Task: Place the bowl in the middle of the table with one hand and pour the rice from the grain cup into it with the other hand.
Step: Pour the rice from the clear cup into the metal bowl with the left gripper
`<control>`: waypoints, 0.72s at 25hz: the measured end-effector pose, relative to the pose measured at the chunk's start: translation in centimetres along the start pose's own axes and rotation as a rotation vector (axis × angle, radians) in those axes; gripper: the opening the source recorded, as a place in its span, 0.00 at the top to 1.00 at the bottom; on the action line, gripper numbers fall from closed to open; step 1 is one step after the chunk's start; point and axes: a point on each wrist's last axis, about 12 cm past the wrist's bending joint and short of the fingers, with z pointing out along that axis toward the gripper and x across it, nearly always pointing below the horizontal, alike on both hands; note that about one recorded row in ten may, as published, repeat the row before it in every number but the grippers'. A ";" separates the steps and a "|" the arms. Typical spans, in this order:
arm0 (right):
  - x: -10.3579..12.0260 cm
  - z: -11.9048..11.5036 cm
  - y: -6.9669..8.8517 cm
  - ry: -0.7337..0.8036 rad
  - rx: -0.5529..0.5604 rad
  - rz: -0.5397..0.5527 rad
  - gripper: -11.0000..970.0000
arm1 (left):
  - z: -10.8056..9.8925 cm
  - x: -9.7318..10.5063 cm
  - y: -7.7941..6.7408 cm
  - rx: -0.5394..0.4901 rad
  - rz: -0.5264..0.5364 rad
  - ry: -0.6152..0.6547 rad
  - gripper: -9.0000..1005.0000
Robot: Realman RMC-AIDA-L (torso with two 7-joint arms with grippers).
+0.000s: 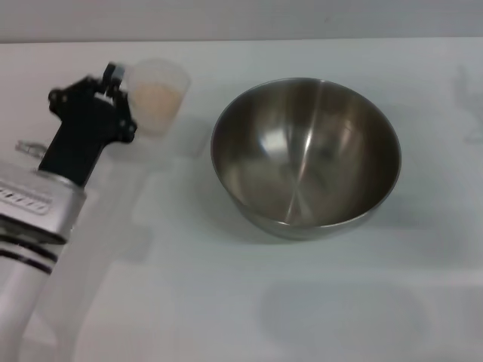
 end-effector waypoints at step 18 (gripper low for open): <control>0.0 0.8 -0.1 -0.004 -0.011 -0.016 0.55 | 3.2 -3.6 -3.8 0.218 0.576 -0.281 0.96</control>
